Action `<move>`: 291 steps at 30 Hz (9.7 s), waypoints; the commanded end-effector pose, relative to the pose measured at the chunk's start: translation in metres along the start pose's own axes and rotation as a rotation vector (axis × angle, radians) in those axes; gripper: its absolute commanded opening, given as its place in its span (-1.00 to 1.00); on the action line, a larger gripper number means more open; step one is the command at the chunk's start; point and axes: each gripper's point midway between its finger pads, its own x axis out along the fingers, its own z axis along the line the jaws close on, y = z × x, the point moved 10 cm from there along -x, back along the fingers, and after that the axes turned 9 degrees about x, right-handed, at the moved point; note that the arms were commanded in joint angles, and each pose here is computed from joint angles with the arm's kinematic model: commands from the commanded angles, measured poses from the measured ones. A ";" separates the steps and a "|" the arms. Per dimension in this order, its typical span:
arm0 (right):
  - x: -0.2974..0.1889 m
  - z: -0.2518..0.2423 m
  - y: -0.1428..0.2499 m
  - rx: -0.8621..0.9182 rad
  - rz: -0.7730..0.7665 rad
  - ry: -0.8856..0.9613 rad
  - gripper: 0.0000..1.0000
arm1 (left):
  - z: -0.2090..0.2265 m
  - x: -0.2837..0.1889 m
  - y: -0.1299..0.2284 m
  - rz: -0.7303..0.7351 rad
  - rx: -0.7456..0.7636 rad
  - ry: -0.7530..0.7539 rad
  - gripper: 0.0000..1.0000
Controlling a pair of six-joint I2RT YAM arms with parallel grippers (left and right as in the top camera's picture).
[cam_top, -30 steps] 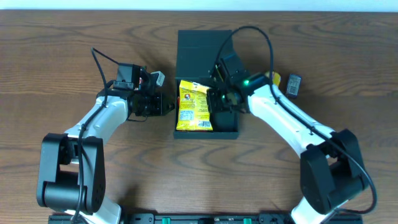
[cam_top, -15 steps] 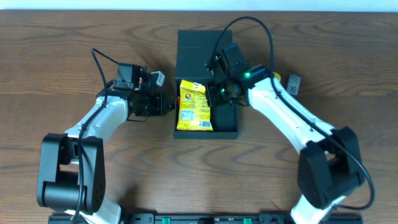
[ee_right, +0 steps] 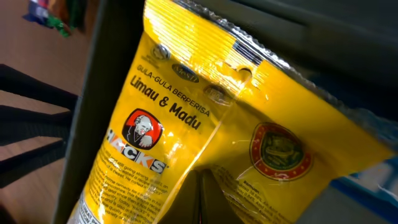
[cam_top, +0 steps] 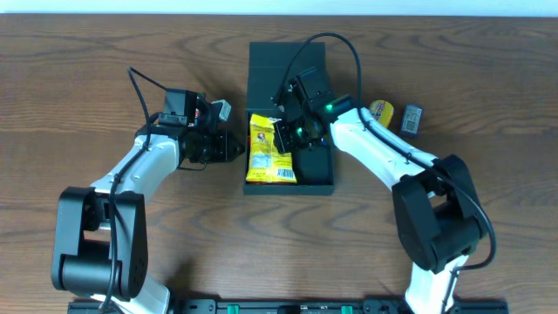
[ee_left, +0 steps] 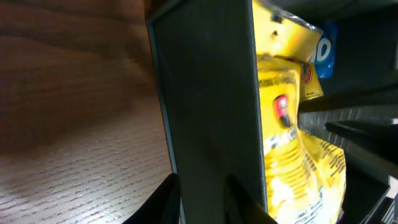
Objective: Pack container
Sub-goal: 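Push the yellow bag down into the box with the right gripper, then move the right gripper to the yellow Mentos roll and grasp it, then carry the Mentos roll into the box's right side and release, then withdraw the right gripper from the box, then reach the right gripper to the small blue pack and grasp it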
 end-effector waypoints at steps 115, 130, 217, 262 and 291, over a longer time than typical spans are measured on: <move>-0.144 -0.027 0.018 0.077 0.067 0.260 -0.08 | 0.004 0.002 0.000 -0.007 0.019 -0.024 0.91; -0.062 -0.036 0.026 0.168 0.104 0.288 -0.10 | 0.005 0.002 0.002 0.002 0.012 -0.024 0.91; -0.178 -0.231 -0.006 0.727 -0.384 0.670 -0.97 | 0.002 0.003 0.006 0.053 -0.040 -0.073 -0.89; -0.125 -0.256 -0.021 0.803 -0.364 0.486 0.41 | -0.012 0.011 0.016 0.122 -0.066 -0.063 -0.88; -0.102 -0.269 -0.007 0.638 -0.191 0.545 0.15 | -0.012 0.011 0.014 0.113 -0.060 -0.062 -0.88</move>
